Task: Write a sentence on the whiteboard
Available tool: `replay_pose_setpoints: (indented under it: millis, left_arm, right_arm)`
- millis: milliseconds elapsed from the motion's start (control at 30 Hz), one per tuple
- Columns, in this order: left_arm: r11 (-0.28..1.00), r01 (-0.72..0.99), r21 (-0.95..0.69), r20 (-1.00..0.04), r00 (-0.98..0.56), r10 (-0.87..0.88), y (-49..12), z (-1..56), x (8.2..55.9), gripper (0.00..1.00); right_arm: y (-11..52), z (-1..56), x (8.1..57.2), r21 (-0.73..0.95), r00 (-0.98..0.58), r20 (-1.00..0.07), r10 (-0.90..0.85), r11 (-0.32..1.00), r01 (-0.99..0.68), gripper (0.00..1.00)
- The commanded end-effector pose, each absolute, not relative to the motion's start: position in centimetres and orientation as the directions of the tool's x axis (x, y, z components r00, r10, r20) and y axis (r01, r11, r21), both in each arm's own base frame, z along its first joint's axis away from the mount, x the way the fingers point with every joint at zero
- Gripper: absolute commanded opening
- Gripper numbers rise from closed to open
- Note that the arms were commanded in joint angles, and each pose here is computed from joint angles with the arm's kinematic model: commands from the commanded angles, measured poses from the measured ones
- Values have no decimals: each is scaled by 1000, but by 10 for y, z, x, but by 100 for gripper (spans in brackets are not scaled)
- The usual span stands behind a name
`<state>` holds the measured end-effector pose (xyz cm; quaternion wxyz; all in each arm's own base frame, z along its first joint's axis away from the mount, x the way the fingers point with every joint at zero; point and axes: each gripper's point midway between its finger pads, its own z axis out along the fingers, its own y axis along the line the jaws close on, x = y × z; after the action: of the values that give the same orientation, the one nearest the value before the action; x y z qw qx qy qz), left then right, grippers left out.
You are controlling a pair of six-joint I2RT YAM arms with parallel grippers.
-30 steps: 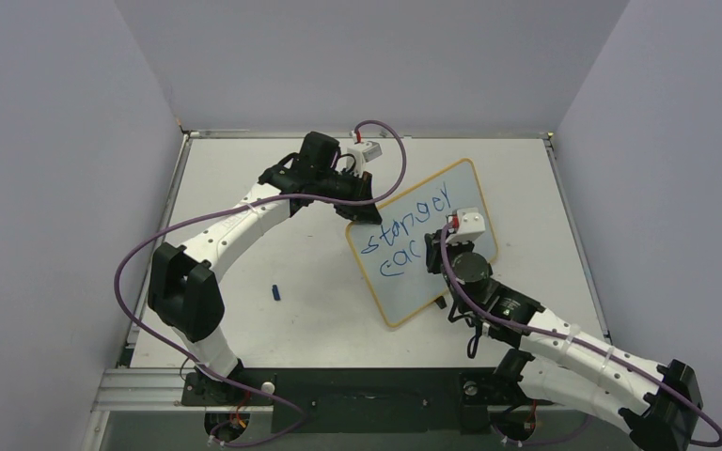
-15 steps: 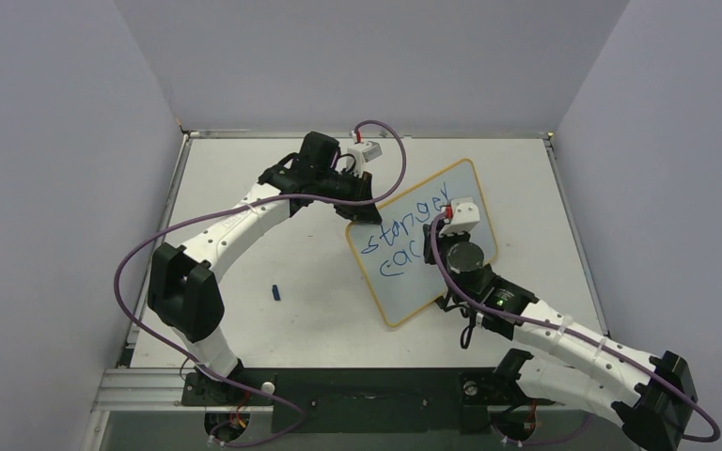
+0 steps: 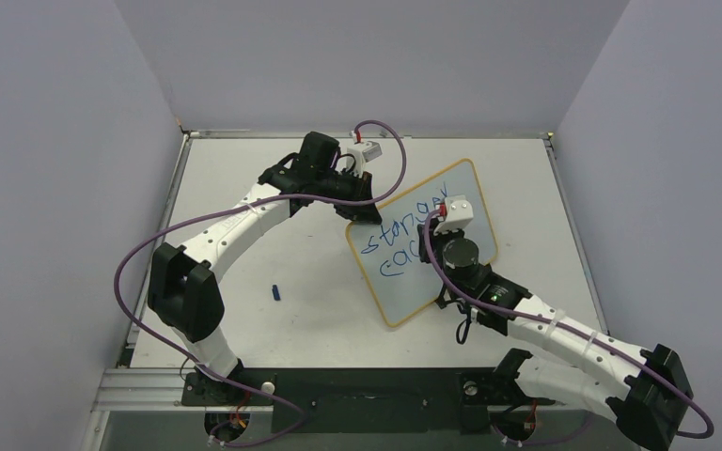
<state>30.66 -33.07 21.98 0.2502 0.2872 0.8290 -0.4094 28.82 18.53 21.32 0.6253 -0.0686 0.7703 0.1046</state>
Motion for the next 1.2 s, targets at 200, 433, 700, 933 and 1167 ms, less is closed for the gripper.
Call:
replay_pose_setpoints:
  millis: [200, 433, 700, 933, 1167]
  left_arm:
    - [532, 728, -432, -750, -618, 236, -323, 244, 325, 0]
    - [532, 727, -433, -750, -619, 235, -323, 243, 325, 0]
    - [532, 728, -432, -751, -617, 236, -324, 244, 325, 0]
    - [533, 728, -432, -749, -619, 238, -324, 243, 324, 0]
    - [531, 730, -431, -750, -617, 239, -324, 243, 323, 0]
  right_arm:
    - [182, 188, 279, 133, -244, -967, 73, 962, -240, 0]
    - [174, 167, 269, 144, -286, -955, 76, 963, -227, 0]
    - [170, 159, 263, 156, -307, -948, 83, 962, -222, 0]
    - [170, 161, 262, 174, -310, -946, 100, 959, -222, 0]
    - [175, 183, 268, 174, -280, -954, 107, 957, -230, 0]
